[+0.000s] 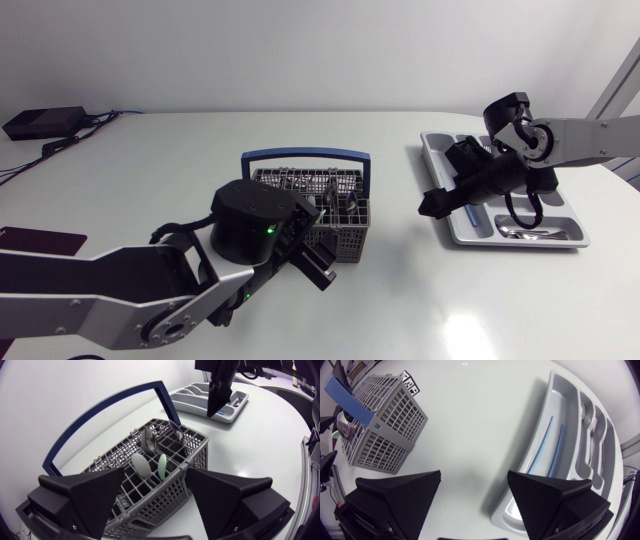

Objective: Transfer all utensils from the basket to the drawer tray.

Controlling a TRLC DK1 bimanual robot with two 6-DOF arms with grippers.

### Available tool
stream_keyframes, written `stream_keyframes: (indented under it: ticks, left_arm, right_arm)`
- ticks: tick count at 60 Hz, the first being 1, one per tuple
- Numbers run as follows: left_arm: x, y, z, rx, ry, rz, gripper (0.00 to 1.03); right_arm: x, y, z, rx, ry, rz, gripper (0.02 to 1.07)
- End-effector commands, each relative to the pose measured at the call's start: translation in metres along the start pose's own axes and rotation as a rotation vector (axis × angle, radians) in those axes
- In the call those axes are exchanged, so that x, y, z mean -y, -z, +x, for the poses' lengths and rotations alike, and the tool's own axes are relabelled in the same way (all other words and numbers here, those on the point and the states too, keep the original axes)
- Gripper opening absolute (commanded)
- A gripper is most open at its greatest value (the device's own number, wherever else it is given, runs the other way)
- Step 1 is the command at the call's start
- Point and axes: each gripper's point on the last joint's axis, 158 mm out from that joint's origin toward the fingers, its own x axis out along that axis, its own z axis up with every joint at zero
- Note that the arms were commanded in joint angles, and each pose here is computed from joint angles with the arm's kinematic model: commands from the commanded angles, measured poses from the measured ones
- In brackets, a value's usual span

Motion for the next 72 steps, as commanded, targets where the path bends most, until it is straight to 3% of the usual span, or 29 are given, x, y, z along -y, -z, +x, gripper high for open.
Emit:
stream_keyframes:
  ticks: [1,19,48,72]
  left_arm:
    - [0.005,0.007,0.005,-0.01,0.0,0.021,0.78]
    - [0.007,0.004,0.014,0.015,-0.008,0.023,0.47]
    - [0.005,-0.002,0.019,0.037,-0.017,0.04,0.06]
    - [-0.008,-0.029,0.004,0.112,-0.038,0.012,0.04]
  right_arm:
    - [-0.007,0.006,0.0,-0.001,-0.008,-0.029,0.98]
    - [-0.02,0.009,-0.007,0.02,-0.009,-0.055,0.98]
    - [-0.032,0.015,-0.004,0.014,0.005,-0.081,0.98]
    - [-0.036,0.021,-0.003,0.005,0.013,-0.094,0.98]
